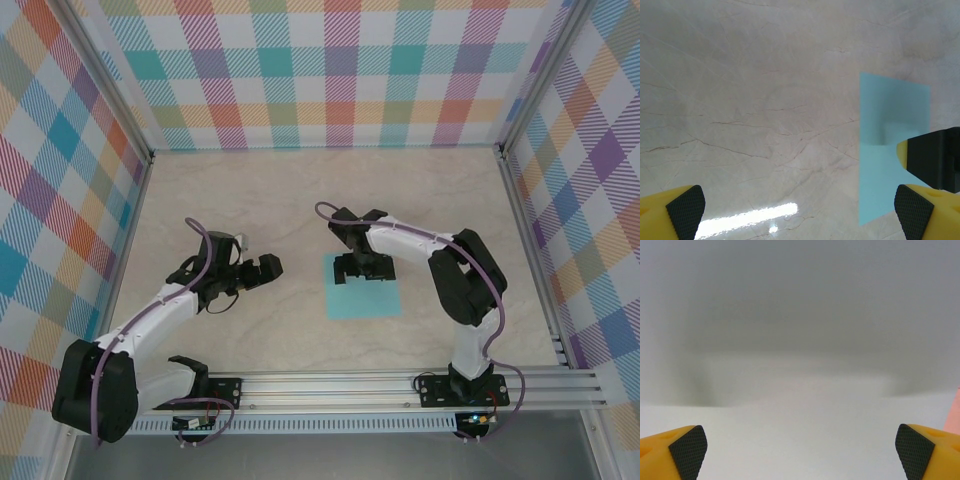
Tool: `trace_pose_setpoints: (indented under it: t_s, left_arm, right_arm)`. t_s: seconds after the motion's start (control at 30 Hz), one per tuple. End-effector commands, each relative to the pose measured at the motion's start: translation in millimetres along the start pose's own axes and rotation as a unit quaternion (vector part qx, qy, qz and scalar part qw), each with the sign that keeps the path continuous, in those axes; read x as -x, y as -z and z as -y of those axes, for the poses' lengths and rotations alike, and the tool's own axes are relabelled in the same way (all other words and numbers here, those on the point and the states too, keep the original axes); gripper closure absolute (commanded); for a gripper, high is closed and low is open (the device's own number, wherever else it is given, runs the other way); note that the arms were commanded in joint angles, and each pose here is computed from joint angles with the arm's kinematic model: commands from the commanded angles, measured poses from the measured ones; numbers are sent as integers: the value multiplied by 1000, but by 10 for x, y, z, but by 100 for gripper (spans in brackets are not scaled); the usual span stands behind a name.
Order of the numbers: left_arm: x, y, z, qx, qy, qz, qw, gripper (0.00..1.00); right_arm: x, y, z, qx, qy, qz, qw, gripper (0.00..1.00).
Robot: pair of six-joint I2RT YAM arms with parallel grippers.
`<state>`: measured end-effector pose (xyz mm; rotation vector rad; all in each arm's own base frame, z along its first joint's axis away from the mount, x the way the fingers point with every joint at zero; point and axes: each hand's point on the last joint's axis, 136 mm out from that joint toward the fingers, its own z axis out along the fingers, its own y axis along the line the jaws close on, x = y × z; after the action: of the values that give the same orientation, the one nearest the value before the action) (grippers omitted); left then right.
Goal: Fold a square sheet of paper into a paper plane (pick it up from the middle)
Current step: Move the square sheet of paper to the center of the table.
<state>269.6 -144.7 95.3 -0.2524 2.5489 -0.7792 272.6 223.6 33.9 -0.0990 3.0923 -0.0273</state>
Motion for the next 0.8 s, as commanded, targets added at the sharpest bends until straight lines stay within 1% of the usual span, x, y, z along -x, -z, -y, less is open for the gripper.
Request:
trace_pose_setpoints:
  t_s: [0.0, 0.17, 0.27, 0.47, 0.57, 0.6, 0.77]
  left_arm:
    - [-32, -30, 54, -13, -5, -9, 1000, 0]
    - [-46, -51, 49, -15, -6, -12, 1000, 0]
    - [-60, -58, 45, -16, -4, -15, 1000, 0]
    - [-111, -39, 41, -17, -4, -24, 1000, 0]
    - [-143, -4, 64, -23, -2, -29, 999, 0]
    - [-212, 12, 35, -17, 3, -43, 999, 0]
    - [-316, 55, 69, -29, 6, -61, 998, 0]
  right_arm:
    - [-23, -49, -109, 24, -22, -20, 999, 0]
    - [-37, -137, -174, 31, -28, -36, 998, 0]
    - [-93, -275, -100, 7, -32, -48, 998, 0]
    - [-330, -579, 61, -42, -31, -91, 995, 0]
    - [-378, -625, 100, -60, -25, -94, 993, 0]
    - [-388, -637, 105, -63, -23, -95, 993, 0]
    - [-399, -668, 78, -57, -17, -97, 994, 1]
